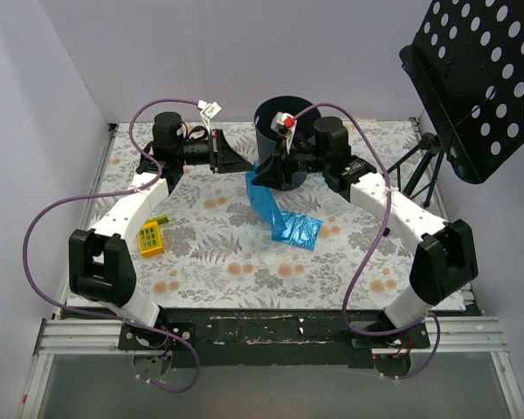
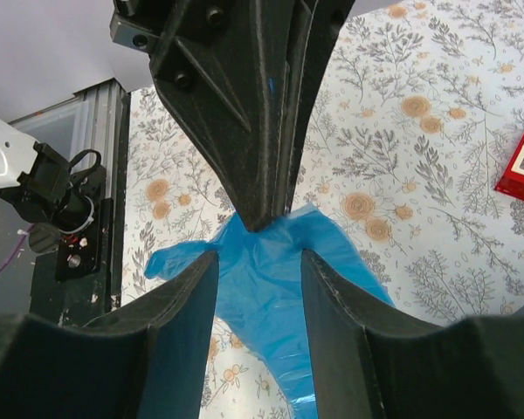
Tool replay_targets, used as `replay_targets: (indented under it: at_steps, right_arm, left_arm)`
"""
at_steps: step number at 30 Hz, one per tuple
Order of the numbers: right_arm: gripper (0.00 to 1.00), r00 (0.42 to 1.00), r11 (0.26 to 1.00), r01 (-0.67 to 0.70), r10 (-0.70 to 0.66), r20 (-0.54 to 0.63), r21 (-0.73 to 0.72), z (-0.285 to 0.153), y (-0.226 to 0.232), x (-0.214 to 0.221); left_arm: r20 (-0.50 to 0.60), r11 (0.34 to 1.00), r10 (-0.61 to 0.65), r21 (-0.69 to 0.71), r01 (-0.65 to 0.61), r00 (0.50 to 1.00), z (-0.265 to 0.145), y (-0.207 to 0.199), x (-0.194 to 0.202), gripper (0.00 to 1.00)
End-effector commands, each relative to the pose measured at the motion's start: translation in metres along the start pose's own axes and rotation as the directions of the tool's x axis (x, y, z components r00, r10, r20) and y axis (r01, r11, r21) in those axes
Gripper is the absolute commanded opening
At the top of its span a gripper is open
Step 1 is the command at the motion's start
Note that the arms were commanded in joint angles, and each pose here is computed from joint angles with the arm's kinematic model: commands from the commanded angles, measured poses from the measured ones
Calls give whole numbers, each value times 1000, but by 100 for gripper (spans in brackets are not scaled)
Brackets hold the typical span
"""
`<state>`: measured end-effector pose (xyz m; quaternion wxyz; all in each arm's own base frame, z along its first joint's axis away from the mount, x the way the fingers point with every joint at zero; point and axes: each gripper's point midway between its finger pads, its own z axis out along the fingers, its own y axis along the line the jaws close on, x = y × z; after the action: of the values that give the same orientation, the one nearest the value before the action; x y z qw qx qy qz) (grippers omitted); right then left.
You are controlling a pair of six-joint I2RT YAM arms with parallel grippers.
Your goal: Put the trash bags into the trash bin
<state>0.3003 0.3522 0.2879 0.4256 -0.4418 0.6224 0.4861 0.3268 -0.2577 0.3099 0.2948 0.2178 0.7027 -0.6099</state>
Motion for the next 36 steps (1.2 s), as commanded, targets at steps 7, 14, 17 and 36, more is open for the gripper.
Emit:
replay_targets:
  at_steps: [7, 14, 17, 36]
  right_arm:
    - [44, 994, 997, 68, -66, 88, -30, 8, 6, -40]
    - [1, 994, 995, 90, -88, 71, -31, 4, 9, -34]
    - [1, 993, 996, 92, -91, 71, -9, -5, 8, -34]
    - [1, 991, 993, 121, -120, 56, -8, -25, 10, -26]
  left_arm:
    - [8, 998, 65, 24, -65, 998, -5, -20, -2, 0]
    - [24, 996, 88, -7, -88, 996, -6, -17, -5, 0]
    - [22, 997, 70, -32, -69, 997, -10, -15, -4, 0]
    - [-27, 998, 6, 57, -4, 1000, -2, -21, -8, 40]
